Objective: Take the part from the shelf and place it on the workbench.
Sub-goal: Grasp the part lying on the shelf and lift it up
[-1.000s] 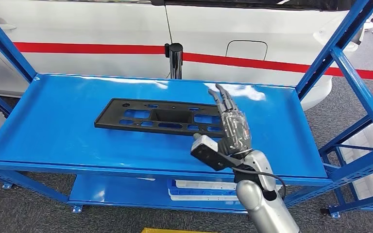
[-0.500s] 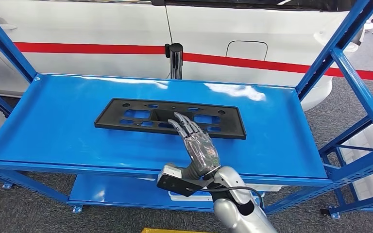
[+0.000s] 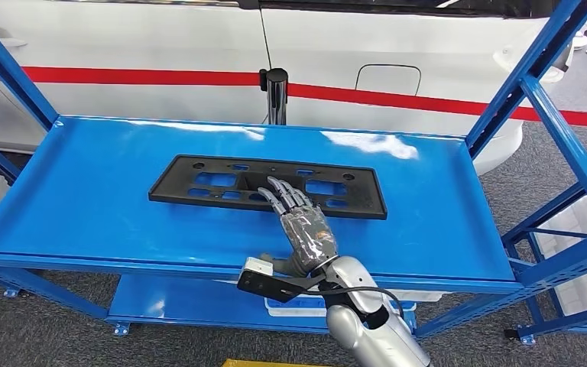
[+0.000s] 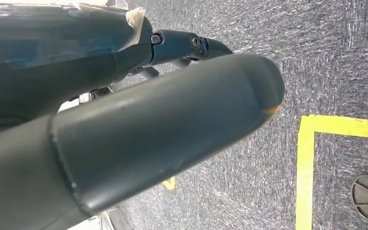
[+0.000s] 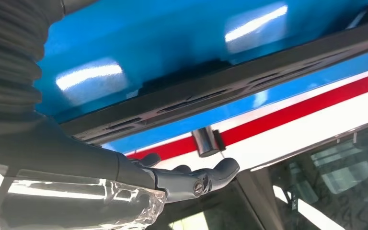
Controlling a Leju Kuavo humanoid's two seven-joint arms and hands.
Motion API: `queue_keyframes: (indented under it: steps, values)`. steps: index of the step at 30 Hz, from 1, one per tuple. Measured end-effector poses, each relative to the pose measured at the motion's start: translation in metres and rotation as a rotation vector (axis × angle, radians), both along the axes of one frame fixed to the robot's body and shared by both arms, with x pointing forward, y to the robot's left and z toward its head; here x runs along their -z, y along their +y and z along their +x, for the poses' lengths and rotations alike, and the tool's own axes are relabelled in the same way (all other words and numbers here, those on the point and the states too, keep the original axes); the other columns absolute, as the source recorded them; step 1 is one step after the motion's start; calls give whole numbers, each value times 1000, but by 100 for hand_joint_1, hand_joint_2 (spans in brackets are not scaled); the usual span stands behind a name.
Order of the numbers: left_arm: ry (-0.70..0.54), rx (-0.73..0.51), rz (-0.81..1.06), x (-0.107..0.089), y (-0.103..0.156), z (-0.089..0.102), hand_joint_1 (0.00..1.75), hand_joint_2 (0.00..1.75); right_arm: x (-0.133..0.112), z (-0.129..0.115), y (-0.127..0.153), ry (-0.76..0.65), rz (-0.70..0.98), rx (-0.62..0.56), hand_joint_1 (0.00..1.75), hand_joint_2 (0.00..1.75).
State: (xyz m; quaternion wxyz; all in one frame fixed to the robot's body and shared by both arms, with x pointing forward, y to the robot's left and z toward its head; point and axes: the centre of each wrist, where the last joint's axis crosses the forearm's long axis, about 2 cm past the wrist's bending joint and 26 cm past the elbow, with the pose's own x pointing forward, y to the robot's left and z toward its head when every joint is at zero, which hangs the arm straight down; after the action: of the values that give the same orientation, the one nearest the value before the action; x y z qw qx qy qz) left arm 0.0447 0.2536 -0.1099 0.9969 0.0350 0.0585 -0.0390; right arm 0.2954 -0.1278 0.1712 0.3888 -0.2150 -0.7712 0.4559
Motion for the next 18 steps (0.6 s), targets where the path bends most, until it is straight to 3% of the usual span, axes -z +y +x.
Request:
queue_keyframes:
  steps: [18]
  values:
    - [4,57,-3,0,0,2,0,0,19,42,-9,10,-182,200,0,175]
